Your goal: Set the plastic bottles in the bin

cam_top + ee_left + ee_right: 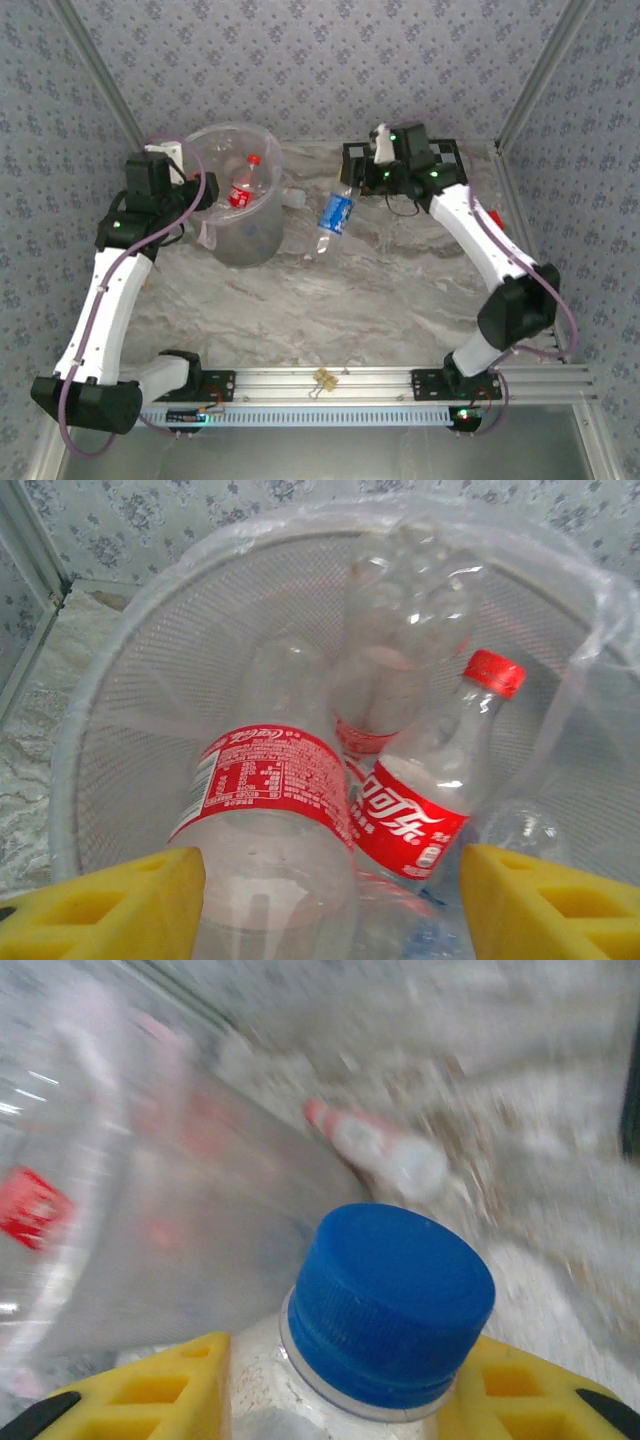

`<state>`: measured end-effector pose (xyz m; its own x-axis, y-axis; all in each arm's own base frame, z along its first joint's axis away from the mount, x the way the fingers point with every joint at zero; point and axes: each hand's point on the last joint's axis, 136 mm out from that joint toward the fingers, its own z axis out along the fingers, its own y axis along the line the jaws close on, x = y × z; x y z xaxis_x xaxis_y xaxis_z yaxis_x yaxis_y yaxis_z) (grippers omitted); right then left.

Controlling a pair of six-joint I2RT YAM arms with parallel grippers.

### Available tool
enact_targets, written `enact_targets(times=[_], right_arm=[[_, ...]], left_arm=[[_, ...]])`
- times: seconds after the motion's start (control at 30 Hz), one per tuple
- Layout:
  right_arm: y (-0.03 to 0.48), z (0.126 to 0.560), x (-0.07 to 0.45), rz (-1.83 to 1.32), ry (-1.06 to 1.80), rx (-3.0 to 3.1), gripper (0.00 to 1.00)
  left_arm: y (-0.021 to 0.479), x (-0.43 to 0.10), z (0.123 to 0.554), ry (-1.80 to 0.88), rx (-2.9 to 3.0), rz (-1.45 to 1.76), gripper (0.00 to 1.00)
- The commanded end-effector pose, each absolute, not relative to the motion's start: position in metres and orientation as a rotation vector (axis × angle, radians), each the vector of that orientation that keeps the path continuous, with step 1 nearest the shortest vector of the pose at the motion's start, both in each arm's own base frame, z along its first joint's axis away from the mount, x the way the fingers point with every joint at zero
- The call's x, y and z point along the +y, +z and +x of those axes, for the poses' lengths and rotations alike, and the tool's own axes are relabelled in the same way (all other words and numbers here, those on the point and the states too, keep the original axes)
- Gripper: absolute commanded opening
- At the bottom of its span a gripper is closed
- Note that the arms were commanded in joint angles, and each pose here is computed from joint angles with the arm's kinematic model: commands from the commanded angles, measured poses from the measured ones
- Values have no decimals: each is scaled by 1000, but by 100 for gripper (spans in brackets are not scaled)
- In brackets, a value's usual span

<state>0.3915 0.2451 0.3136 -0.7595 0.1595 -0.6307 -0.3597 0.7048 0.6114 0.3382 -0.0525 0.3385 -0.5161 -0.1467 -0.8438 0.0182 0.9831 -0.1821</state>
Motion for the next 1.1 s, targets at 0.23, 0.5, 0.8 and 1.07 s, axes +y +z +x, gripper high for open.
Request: enact_targets(times=[0.23,0.5,0.8,1.07], right_arm=[[505,376,272,-341,1134,1425,16],[538,376,319,-458,1151,1264,13],[473,404,373,-573,952,1365,12],[414,399,416,-842,756,1521,12]], left_arm=[[406,-6,356,-272,1949,-214,71],[371,6,390,-246,2033,-261,65],[323,8,396,-230,2130,-274,61],[299,4,388,-252,2179,-295,49]])
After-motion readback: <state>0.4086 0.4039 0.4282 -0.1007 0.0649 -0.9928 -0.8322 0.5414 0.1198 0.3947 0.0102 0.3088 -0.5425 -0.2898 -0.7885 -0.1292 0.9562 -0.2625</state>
